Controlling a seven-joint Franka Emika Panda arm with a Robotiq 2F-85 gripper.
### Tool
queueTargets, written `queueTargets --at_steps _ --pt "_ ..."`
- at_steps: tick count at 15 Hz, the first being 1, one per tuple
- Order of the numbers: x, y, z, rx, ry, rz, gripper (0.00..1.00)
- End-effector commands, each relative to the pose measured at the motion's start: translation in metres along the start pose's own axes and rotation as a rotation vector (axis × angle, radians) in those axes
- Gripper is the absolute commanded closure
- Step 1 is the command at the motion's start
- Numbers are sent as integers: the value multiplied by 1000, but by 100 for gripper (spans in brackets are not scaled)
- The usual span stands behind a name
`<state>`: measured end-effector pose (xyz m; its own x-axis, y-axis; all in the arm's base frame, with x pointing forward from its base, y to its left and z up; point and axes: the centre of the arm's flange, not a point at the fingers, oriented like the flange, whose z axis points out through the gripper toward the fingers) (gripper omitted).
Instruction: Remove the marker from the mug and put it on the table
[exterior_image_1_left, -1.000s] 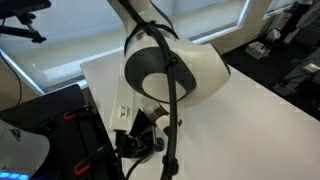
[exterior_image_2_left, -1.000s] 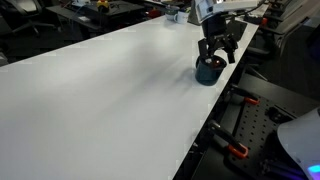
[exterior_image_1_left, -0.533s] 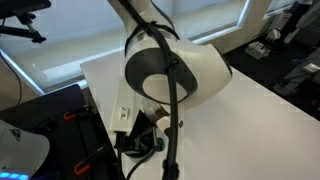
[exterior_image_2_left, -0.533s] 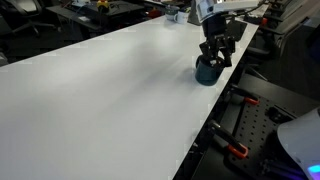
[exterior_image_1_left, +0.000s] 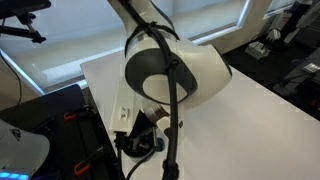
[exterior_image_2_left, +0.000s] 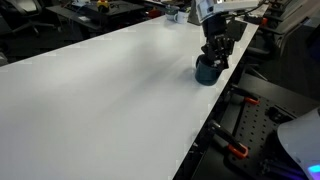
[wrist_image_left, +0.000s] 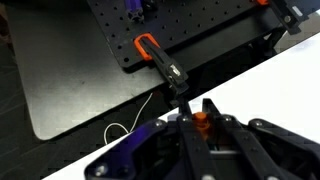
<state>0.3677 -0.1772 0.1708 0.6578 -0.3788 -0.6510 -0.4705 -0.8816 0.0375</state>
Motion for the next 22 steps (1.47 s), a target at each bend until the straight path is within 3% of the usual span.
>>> queueTargets --at_steps 1,6,16,22 --pt "0 1 1 -1 14 -4 95" --pt "-23 10 -14 2 50 29 95" --pt "-134 27 -63 -102 276 165 95" --pt "-160 36 -66 -143 333 191 95"
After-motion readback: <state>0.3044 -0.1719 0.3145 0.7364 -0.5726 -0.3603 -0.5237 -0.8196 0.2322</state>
